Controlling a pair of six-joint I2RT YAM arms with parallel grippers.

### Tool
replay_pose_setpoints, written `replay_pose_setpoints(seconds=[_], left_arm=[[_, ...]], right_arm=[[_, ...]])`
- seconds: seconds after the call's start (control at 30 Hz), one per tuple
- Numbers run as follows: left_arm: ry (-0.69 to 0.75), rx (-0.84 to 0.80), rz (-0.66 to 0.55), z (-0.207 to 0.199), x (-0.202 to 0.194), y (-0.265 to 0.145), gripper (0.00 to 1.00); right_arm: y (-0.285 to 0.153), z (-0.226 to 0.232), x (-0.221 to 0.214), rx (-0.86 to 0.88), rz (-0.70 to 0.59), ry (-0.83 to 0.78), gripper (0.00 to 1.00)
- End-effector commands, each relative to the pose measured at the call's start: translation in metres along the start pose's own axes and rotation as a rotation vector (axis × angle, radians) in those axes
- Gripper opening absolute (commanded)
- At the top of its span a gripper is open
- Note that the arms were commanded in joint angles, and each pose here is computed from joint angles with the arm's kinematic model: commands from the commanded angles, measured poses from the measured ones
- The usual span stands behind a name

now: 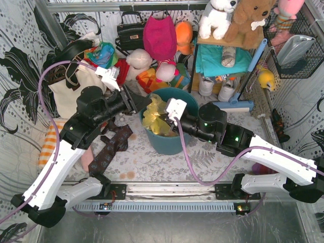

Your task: Tie the trash bag

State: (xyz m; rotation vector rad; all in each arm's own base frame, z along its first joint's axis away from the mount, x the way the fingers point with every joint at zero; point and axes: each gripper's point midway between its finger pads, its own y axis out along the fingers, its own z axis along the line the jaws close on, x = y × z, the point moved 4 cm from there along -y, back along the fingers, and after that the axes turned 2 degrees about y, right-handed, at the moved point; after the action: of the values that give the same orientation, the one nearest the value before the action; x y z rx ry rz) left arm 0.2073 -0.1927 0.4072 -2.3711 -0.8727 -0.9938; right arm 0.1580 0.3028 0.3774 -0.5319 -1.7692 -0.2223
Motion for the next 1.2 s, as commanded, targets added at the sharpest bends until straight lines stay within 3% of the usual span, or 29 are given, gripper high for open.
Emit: replay_pose_setpoints(seconds=[0.0,0.13,0.3,0.4,0.5,0.6,0.73,1.0,1.17], left_arm=[[-0.013,-0.073,-0.011,-0.008,0.003,0.009,0.39],[-0.016,-0.098,-0.018,-0.011,0.005,0.013,0.22],[-0.014,-0.103,0.01,-0.011,0.001,0.009,0.19],[-0.012,-0.084,0.012,-0.008,-0.002,0.005,0.0],[0.004,-0.062,-0.031,-0.008,0.004,-0.002,0.0],[0.024,-0.051,-0.1,-0.01,0.013,-0.01,0.0],[0.025,-0.058,-0.13,-0.011,0.016,-0.011,0.0],[0.002,-0.078,-0.118,-0.008,0.01,-0.004,0.0],[0.005,-0.07,-0.108,-0.007,0.008,-0.005,0.0]], right_arm=[[-0.006,-0.005,0.014,-0.026,-0.059,0.03,0.0],[-0.007,-0.005,0.013,-0.025,-0.057,0.035,0.0],[-0.007,-0.007,0.012,-0.037,-0.055,0.031,0.0],[-0.007,-0.007,0.013,-0.038,-0.056,0.032,0.0],[-0.01,-0.007,0.013,-0.04,-0.063,0.043,0.02],[-0.02,-0.006,0.019,-0.044,-0.109,0.086,0.22],[-0.03,-0.009,0.016,-0.093,-0.115,0.194,0.38],[-0.031,0.01,0.006,-0.06,-0.144,0.511,0.33],[-0.008,0.038,0.004,0.016,-0.119,0.576,0.32]])
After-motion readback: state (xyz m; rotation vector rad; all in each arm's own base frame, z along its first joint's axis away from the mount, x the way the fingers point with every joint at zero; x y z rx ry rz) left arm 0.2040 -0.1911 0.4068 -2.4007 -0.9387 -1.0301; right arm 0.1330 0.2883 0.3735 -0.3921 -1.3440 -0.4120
